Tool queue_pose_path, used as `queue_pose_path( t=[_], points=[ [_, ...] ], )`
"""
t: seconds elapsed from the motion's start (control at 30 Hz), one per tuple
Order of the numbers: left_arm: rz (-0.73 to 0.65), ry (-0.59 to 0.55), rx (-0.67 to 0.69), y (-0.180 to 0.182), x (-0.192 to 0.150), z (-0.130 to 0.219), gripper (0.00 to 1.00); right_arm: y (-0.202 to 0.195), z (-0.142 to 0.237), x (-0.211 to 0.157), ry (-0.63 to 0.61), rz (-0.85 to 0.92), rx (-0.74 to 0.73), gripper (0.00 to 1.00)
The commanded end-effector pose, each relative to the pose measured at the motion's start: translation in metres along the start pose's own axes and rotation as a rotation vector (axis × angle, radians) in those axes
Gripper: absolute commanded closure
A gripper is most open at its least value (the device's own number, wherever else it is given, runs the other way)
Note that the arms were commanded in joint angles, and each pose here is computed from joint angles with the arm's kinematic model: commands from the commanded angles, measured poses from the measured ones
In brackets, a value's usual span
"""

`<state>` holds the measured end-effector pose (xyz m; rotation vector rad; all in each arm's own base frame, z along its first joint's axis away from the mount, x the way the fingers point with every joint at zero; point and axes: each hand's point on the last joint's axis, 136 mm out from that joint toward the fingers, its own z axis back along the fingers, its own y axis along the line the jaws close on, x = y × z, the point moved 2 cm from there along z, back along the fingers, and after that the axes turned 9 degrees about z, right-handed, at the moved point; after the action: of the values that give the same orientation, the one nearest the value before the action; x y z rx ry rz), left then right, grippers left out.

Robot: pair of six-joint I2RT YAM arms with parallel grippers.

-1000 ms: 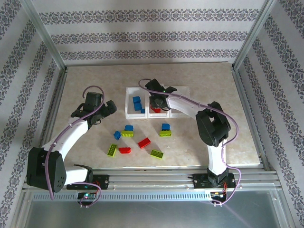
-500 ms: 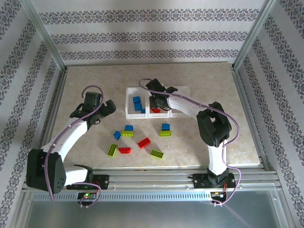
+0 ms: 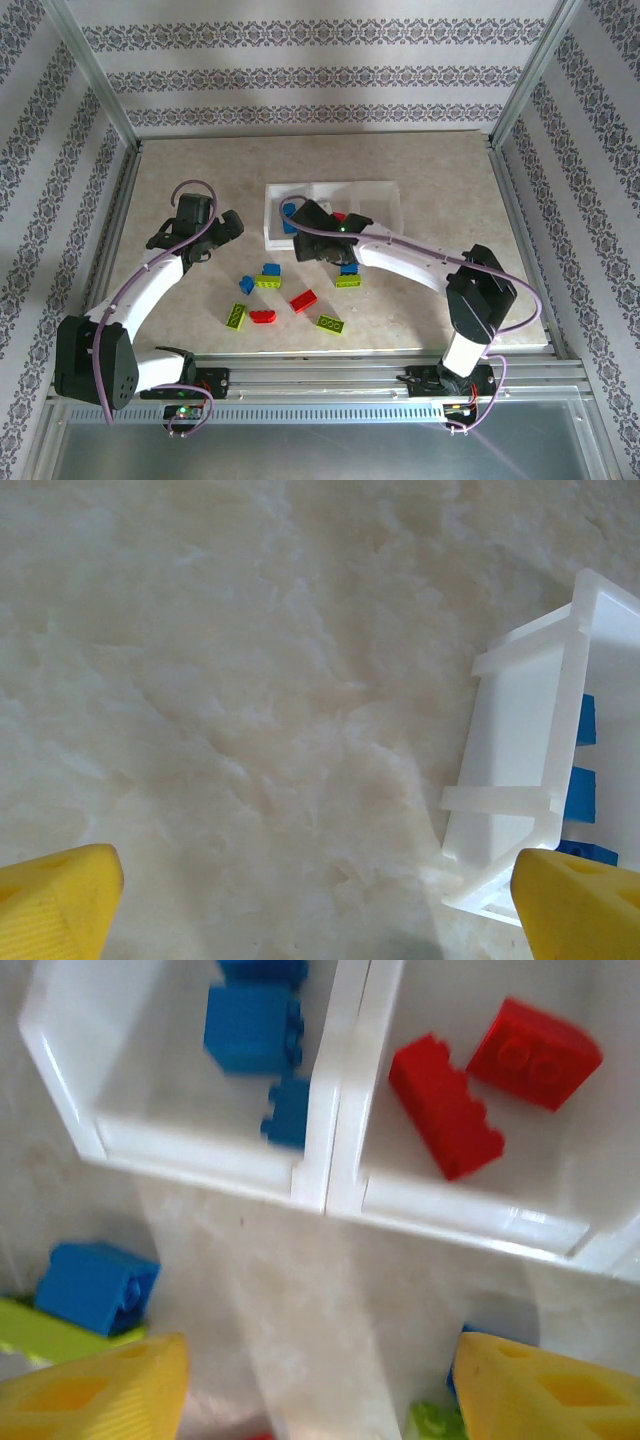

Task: Sort the legos into containers by color
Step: Pick up the lego from the bottom-center of the table.

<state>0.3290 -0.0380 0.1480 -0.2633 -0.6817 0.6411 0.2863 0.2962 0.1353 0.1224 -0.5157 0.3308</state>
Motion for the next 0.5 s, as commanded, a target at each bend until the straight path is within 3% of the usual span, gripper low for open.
queue_pose_path(
  t=[0.0, 0.1, 0.47],
  points=[
    [-0.003, -0.013, 0.006, 0.006, 0.004, 0.003, 0.00, 0.002, -0.002, -0.037, 0.105, -0.099, -0.016, 0.18],
    [-0.004, -0.011, 0.006, 0.006, 0.004, 0.002, 0.00, 0.015, -0.004, -0.057, 0.161, -0.109, -0.016, 0.02],
    [0.005, -0.004, 0.011, 0.010, 0.001, 0.001, 0.00, 0.053, -0.009, -0.106, 0.336, -0.073, 0.070, 0.02]
  ],
)
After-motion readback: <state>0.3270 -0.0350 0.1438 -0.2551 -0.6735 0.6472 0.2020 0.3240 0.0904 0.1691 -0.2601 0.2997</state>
